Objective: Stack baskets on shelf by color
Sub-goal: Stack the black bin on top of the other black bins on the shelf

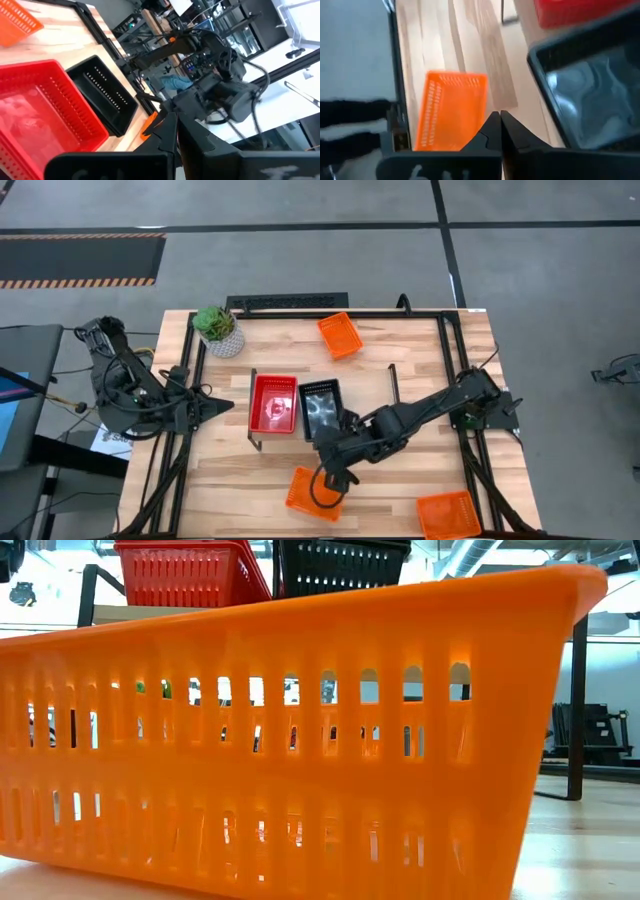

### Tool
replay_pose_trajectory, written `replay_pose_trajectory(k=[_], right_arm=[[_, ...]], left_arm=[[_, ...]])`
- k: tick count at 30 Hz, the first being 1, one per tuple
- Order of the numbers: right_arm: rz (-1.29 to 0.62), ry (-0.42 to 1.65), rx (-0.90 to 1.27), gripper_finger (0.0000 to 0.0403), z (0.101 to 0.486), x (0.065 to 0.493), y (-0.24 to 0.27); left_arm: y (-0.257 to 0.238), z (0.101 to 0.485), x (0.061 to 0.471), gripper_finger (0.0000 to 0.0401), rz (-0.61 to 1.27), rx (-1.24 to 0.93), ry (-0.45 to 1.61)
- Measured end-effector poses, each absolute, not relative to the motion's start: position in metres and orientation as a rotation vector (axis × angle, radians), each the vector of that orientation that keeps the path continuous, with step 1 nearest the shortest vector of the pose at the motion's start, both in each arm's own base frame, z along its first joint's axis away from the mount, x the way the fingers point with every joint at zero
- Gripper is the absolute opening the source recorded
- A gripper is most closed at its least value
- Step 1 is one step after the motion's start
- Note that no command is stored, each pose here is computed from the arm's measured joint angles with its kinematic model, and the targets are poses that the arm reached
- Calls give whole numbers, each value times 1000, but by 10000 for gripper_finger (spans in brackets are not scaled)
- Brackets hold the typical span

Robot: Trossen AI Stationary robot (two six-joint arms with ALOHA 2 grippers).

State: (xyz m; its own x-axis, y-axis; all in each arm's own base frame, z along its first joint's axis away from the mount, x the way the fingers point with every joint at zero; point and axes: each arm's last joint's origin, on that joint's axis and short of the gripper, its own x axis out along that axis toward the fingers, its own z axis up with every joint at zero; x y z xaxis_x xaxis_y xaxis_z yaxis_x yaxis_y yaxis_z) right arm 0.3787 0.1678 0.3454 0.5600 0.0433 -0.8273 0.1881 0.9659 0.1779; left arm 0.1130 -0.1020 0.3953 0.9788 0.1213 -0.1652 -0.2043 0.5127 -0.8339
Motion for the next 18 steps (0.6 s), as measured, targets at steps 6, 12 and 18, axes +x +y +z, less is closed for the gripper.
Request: replay_pose_trajectory(k=[6,12,18], right_arm=[[-103,1026,215,4,329,388,166],[-121,1008,208,3,327,395,158],[-170,1006,226,2,328,400,138]], left_arm=[[-103,394,114,0,201,-1027,94],[-103,394,114,0,197,-1034,97],[-103,393,114,0,194,-1027,107]])
